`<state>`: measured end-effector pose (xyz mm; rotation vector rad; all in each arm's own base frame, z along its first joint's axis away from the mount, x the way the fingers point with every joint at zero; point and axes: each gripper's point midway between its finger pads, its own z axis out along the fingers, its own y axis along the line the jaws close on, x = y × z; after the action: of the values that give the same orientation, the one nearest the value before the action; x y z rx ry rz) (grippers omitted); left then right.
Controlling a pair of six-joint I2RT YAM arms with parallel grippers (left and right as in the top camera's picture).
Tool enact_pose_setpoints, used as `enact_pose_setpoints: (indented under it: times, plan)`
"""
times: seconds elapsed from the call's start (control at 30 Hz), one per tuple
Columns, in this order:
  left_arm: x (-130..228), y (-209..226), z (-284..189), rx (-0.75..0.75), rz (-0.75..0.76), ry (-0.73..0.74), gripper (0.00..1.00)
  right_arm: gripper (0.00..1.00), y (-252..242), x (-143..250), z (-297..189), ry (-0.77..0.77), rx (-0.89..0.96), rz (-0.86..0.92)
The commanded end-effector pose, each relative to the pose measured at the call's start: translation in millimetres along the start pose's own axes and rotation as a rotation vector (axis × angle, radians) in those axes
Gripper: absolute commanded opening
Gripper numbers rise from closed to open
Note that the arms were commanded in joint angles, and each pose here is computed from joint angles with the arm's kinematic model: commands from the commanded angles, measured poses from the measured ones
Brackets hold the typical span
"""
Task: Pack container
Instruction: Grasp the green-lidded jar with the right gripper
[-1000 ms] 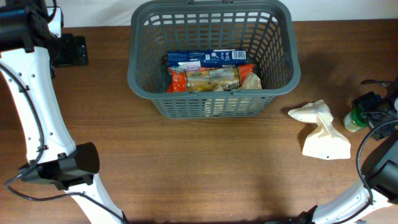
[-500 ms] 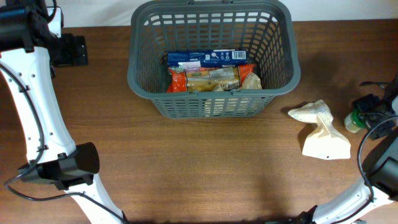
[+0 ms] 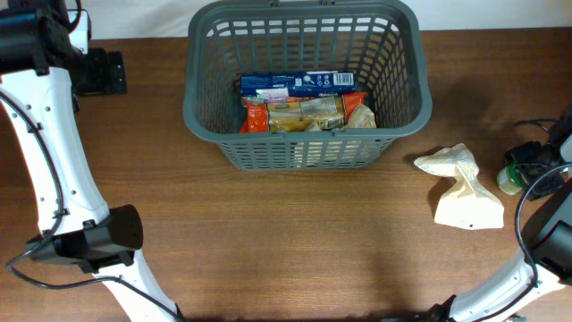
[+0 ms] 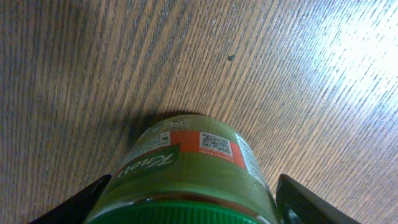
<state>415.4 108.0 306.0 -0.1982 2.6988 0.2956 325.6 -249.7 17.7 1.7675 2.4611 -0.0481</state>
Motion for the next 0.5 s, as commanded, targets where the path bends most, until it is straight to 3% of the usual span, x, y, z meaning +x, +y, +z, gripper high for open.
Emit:
enact_pose_setpoints:
  times: [0.0, 0.2, 0.33, 0.47]
  plan:
    - [1, 4, -6, -0.009, -0.022, -0.012, 0.99, 0.73, -7, 5, 7, 0.017, 0.035, 0.007]
    - [1, 4, -6, -0.010, -0.022, -0.012, 0.99, 0.59, -9, 14, 5, 0.058, 0.041, 0.001]
    - [1, 4, -6, -0.010, -0.023, -0.012, 0.99, 0.56, -3, 10, -14, 0.053, 0.013, -0.047]
    - [1, 4, -6, -0.010, -0.023, -0.012, 0.99, 0.51, 52, -3, -107, -0.036, -0.301, -0.198]
